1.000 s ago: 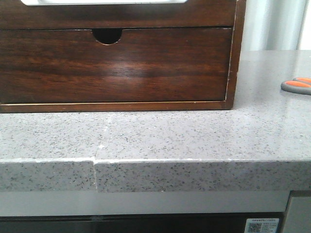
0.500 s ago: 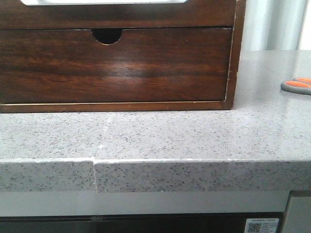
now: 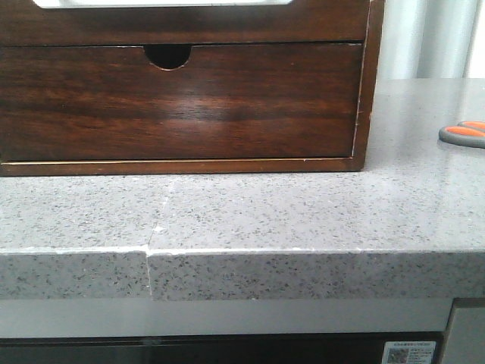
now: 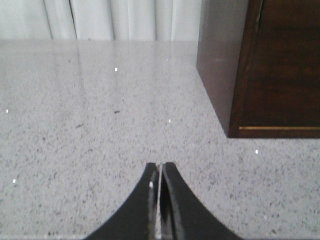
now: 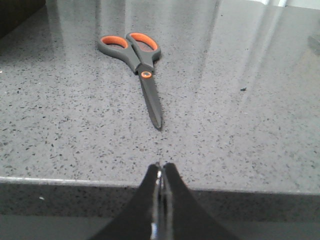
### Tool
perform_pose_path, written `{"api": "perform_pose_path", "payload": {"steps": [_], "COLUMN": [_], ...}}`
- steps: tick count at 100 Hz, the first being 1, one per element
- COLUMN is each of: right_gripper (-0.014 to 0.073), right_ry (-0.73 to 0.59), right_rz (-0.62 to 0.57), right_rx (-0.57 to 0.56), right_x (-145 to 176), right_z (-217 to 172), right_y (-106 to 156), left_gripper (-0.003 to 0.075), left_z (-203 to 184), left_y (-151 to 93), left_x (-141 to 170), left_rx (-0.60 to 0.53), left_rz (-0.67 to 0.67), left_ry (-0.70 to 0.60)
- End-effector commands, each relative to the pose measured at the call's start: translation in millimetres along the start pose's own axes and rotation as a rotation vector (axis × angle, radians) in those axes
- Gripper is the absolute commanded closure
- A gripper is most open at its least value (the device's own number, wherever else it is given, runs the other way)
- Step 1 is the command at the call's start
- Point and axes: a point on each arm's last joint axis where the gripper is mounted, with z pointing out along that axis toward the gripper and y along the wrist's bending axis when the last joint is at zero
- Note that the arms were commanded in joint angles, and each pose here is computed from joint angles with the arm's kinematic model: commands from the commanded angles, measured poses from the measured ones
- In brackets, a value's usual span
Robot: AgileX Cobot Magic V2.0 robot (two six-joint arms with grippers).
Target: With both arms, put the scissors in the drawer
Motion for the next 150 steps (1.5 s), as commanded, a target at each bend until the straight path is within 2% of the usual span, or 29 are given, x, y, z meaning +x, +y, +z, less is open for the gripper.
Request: {"api": "perform_pose_path", "payload": {"steps": [1,38,54,84,101,123,150], "right_gripper": [0.0656,0.0656,0.0656,0.0656,0.0656,0.0656,0.0656], "right_ry": [-0.054,-0.271,-0.32,-0.547,-0.589,-0.621,-0.489], "right_rz": [-0.034,-0.035,-0.035,-0.032,-0.024,0.008,0.013], "right_rx": [0.006,-0.02,-0.026,-0.054,-0.058,-0.057,-0.046], "right_x": [3,-16,-21,-39,-44,-65,-104], "right_z": [1,-2,-3,-12,-14,-22,-14], "right_y": [1,4,4,7,7,3,-6], "left_gripper": [0.0742,0.0742,0.0742,0.0742,0.0742,0.0742,0.0742], "left_z": [-1,-2,-2,-5,-9,-19,-21], "left_y": [-1,-1,-1,-1,-1,0,1], "left_x": [-5,-7,-7,-22,-33,-58,-108], "left_rx": [0.005,0.006,0.008,0.016,0.02,0.021,0.019], "left_rz": [-0.011,-0.011,-0.02,-0.033,-0.034,-0.073,-0.058], "left_ry": [-0.119,-0.141,-0.148,-0.312,-0.424,-0.493,-0.482]}}
